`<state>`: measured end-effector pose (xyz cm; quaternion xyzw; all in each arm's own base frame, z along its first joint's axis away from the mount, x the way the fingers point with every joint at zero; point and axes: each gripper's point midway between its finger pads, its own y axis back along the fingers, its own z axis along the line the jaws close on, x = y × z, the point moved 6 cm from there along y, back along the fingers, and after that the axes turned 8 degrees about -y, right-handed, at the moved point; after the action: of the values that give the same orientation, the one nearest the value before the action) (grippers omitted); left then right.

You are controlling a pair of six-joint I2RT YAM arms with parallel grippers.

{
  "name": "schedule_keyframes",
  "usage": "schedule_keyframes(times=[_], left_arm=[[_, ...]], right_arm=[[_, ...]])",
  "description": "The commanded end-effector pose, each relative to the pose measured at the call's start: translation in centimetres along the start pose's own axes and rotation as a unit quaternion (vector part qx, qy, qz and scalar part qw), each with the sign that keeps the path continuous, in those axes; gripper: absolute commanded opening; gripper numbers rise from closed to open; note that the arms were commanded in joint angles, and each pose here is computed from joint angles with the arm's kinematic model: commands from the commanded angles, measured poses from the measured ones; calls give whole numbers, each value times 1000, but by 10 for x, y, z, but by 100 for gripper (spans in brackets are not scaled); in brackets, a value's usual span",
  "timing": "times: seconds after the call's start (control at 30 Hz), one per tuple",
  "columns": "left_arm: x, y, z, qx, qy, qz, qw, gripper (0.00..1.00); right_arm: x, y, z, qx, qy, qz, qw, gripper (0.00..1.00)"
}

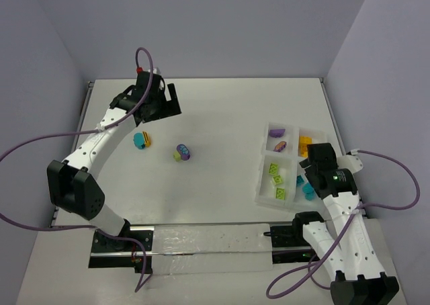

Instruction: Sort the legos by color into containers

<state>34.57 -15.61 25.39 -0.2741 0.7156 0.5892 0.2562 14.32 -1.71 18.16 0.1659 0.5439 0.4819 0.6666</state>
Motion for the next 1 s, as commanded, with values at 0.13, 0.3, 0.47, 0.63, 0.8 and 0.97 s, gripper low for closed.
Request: schedule_keyframes(times=[0.13,0.3,0.47,0.63,0.8,0.97], left_arm=[[-10,2,4,-7,7,-3,1000,94],[10,-18,20,-58,19,56,997,88],[35,-37,19,-40,6,97,994,83],[67,-44,-2,67,-18,138,988,83],[101,-44,-12,75,-97,149,981,86],[123,-50,-8,35,-183,156,970,86]], right_arm=[[-8,34,86,-264,139,52,953,79],[-5,50,116,-317,203,60,924,79],[8,61,132,-323,257,57,909,79],[19,59,139,-326,275,74,901,80],[29,56,141,-331,298,100,890,80],[36,54,143,-332,308,116,884,80]])
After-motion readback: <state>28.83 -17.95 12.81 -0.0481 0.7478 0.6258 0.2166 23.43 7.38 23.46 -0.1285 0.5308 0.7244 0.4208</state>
